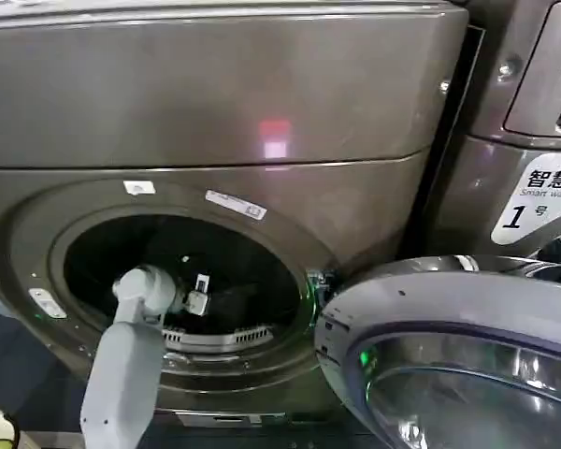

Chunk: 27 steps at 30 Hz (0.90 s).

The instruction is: Grasp the clothes from the dryer.

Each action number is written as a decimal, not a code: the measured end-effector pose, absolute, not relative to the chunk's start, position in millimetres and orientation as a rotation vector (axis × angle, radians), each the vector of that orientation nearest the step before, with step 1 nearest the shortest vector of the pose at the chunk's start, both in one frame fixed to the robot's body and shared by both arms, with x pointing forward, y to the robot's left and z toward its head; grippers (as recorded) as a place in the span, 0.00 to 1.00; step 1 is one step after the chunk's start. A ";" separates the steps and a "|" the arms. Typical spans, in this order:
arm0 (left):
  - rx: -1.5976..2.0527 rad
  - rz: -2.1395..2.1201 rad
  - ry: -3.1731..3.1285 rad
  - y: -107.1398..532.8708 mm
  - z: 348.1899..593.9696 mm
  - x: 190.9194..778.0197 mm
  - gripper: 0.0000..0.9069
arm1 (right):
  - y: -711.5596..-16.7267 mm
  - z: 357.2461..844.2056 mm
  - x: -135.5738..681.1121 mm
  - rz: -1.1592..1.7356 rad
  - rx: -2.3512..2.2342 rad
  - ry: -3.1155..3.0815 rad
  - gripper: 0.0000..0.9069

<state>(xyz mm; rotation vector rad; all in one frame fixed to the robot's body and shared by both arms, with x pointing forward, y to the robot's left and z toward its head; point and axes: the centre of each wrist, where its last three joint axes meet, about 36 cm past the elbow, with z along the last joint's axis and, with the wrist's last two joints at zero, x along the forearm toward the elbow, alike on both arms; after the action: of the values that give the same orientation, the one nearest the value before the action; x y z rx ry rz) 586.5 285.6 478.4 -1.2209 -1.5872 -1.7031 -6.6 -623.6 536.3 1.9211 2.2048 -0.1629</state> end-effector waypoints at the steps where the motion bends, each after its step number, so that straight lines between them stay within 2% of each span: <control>1: -1.221 -1.692 -1.589 286.2 477.2 589.3 1.00 | -623.7 536.5 -6.5 -0.163 1.921 2.205 1.00; 2: -1.223 -1.681 -1.591 286.5 475.8 591.7 0.75 | -623.8 536.8 -6.4 -0.164 1.920 2.205 1.00; 3: -1.228 -1.671 -1.590 286.2 473.5 594.1 0.36 | -623.8 536.9 -6.4 -0.165 1.920 2.205 1.00; 4: -1.231 -1.664 -1.590 285.9 472.2 596.1 0.15 | -623.9 536.9 -6.4 -0.165 1.920 2.205 1.00; 6: -1.237 -1.648 -1.595 286.1 470.8 600.8 0.14 | -623.9 537.0 -6.5 -0.165 1.920 2.206 1.00; 8: -1.241 -1.635 -1.600 286.8 469.4 604.9 0.03 | -624.3 536.8 -7.1 -0.165 1.922 2.205 1.00; 9: -1.243 -1.626 -1.603 287.3 468.1 606.4 0.00 | -624.5 536.5 -7.4 -0.165 1.923 2.204 1.00; 18: -1.247 -1.549 -1.644 289.2 462.4 613.1 0.00 | -625.4 535.5 -5.1 -0.161 1.920 2.206 1.00; 27: -1.197 -1.472 -1.892 281.1 480.2 617.1 0.00 | -625.7 533.5 -3.0 -0.160 1.919 2.214 1.00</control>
<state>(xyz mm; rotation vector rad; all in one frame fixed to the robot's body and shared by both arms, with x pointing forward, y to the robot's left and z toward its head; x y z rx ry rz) 617.1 281.1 480.2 -1.1966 -1.8922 -1.4720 -3.0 -625.7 533.5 1.9193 2.2139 -0.1599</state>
